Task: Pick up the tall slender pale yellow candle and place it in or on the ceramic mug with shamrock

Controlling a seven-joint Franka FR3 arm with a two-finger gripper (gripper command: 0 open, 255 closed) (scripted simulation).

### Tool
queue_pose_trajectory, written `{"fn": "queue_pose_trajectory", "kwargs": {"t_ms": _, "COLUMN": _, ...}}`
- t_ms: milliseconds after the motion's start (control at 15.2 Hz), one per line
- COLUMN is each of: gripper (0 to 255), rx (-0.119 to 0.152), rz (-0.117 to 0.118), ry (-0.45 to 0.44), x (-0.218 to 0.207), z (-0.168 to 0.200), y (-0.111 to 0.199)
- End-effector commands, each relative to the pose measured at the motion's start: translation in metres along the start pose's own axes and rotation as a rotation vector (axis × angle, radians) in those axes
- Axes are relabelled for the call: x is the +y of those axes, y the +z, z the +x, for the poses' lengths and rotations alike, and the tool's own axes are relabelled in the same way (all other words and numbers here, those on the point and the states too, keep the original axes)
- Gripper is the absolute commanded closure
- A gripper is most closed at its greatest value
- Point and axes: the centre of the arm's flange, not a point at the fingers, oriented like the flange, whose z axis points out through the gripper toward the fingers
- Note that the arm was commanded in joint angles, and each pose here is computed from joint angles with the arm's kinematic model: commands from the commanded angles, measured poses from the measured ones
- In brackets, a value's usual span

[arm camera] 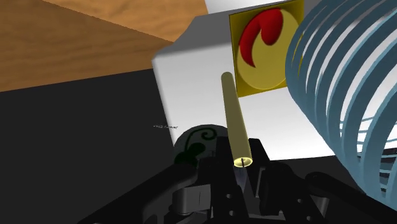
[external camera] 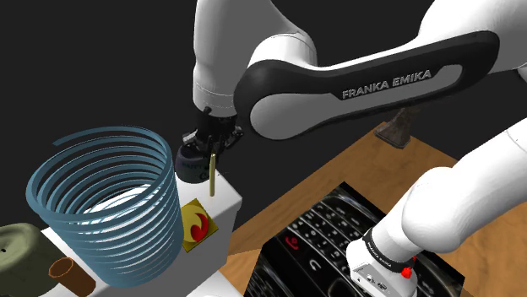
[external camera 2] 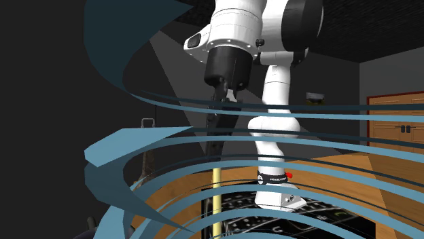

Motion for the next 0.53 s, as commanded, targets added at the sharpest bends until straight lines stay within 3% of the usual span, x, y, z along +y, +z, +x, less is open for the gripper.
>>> {"fn": "queue_pose_trajectory", "kwargs": {"t_ms": 0, "gripper": 255, "rx": 0.0, "rz": 0.0, "ry": 0.0, "x": 0.0, "z": 0.002, "y": -0.011}}
{"fn": "queue_pose_trajectory", "kwargs": {"t_ms": 462, "gripper": 255, "rx": 0.0, "rz": 0.0, "ry": 0.0, "x": 0.0, "z": 0.009, "y": -0.047}}
